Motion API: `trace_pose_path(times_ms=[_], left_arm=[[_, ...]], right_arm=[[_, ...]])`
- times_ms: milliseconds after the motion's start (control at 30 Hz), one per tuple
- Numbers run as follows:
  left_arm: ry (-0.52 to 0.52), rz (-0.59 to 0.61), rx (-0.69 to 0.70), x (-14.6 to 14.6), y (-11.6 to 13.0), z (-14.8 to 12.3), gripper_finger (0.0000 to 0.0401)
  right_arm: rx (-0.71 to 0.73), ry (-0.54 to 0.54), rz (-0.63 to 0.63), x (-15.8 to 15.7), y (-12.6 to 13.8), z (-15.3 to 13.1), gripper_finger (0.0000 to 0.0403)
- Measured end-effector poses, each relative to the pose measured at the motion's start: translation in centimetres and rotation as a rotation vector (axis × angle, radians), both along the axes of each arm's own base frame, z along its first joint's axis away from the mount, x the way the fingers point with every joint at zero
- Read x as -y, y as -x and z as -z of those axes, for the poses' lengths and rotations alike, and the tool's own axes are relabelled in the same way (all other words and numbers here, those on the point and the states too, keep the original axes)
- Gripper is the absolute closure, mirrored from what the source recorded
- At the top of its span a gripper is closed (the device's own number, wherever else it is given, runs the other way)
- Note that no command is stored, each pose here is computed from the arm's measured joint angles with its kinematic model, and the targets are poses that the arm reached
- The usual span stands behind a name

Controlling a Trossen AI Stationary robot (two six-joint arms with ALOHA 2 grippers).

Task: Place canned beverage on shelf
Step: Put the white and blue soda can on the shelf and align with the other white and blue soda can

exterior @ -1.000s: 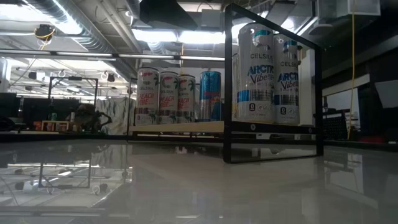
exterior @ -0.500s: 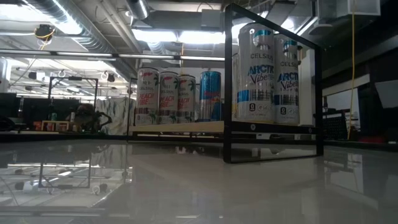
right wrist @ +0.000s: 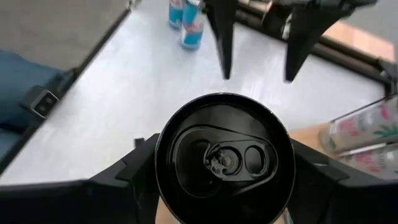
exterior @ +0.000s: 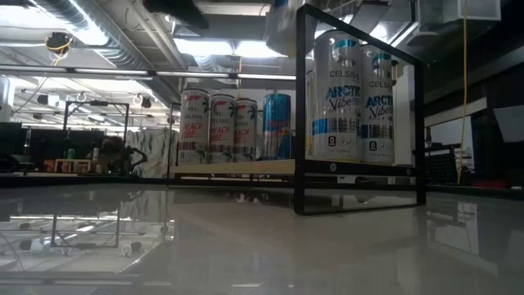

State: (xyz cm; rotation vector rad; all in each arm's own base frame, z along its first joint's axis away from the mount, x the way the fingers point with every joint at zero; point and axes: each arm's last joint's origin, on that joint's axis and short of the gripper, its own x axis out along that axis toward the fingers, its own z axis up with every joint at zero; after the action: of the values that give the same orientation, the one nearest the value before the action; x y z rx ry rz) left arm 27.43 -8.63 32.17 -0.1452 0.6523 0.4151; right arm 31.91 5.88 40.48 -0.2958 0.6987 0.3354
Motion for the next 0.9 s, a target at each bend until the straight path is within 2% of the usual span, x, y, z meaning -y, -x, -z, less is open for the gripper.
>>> trace_pose_path(times_ms=[167,467,900], left_arm=[[-0.024,-0.038,-0.070,-0.3,0.6,0.5,0.0076],[-0.026,-0.038,-0.075,-0.3,0.7,0.5,0.0076],[-0.025,-0.039,-0.076,-0.3,0.7,0.6,0.0076]], right_arm=[[-0.078,0.014,0.009,-0.1,-2.3,2.5,0.0155],[-0.172,0.029,0.008,-0.6,-4.8,5.9,0.0154],[-0.169,0.021,0.004,-0.7,-5.3,6.5,0.0153]])
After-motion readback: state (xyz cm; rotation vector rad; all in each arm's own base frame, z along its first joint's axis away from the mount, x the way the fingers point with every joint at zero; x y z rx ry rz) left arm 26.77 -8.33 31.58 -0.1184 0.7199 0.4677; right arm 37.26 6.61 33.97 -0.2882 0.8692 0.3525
